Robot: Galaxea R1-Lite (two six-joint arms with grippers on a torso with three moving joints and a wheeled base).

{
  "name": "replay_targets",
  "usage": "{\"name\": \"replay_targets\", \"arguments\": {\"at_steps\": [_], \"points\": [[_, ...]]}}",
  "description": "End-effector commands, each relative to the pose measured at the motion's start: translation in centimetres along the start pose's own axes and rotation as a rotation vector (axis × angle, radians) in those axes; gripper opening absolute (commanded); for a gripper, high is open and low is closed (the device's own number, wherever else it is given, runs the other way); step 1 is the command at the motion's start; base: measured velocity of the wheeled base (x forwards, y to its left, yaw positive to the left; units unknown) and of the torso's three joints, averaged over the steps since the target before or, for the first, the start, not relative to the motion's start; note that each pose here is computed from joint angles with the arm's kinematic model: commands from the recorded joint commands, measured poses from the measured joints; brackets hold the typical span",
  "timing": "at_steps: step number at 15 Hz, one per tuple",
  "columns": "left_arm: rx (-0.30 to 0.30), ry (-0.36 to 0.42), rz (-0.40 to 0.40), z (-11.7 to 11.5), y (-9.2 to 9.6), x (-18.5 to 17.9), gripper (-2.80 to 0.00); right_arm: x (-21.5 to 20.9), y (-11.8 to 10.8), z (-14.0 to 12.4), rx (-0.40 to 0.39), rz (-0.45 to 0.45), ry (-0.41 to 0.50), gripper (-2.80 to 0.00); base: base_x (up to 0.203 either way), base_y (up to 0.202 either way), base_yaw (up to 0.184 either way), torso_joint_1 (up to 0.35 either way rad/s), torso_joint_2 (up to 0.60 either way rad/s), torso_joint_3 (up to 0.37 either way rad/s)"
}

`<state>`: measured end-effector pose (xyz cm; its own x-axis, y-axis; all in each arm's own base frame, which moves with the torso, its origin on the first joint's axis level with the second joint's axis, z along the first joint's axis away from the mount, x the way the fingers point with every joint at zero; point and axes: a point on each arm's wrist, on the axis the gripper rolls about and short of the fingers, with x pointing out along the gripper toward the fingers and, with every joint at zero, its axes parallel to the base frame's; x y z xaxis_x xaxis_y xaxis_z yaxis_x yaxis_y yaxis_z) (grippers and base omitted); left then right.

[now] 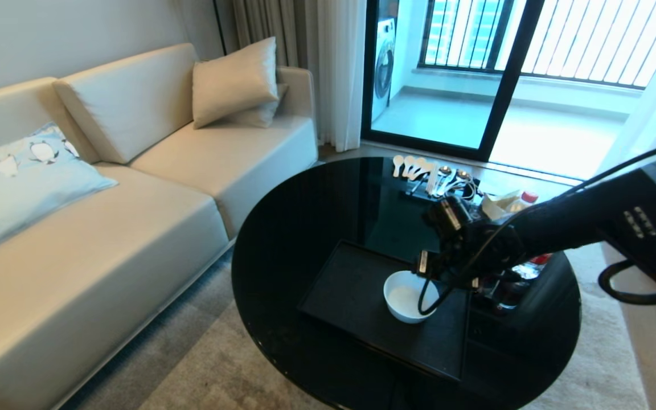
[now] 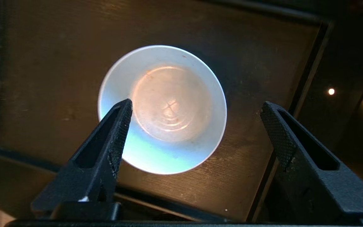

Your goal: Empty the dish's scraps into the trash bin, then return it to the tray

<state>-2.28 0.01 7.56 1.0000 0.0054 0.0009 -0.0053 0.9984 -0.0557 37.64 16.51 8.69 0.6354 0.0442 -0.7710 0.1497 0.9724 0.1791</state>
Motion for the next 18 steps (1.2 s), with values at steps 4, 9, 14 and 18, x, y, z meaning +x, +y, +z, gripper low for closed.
{"name": "replay_targets", "arguments": {"at_steps": [4,9,14,18], "points": [[-0.001,0.000,0.001,0.0,0.0,0.0,-2.80,-5.6,-0.4,1.5,-0.062,0.027,-0.106,0.00,0.000,0.000,0.000,0.000,0.00,0.000],[-0.001,0.000,0.001,0.0,0.0,0.0,-2.80,-9.3,-1.5,1.5,-0.081,0.045,-0.150,-2.80,0.000,0.000,0.000,0.000,0.00,0.000],[-0.001,-0.001,0.001,0.0,0.0,0.0,-2.80,-15.2,-4.7,-0.1,-0.058,0.074,-0.234,-2.80,0.000,0.000,0.000,0.000,0.00,0.000],[-0.001,-0.001,0.001,0.0,0.0,0.0,-2.80,-19.0,-11.7,-2.5,-0.010,-0.002,-0.391,-2.80,0.000,0.000,0.000,0.000,0.00,0.000]]}}
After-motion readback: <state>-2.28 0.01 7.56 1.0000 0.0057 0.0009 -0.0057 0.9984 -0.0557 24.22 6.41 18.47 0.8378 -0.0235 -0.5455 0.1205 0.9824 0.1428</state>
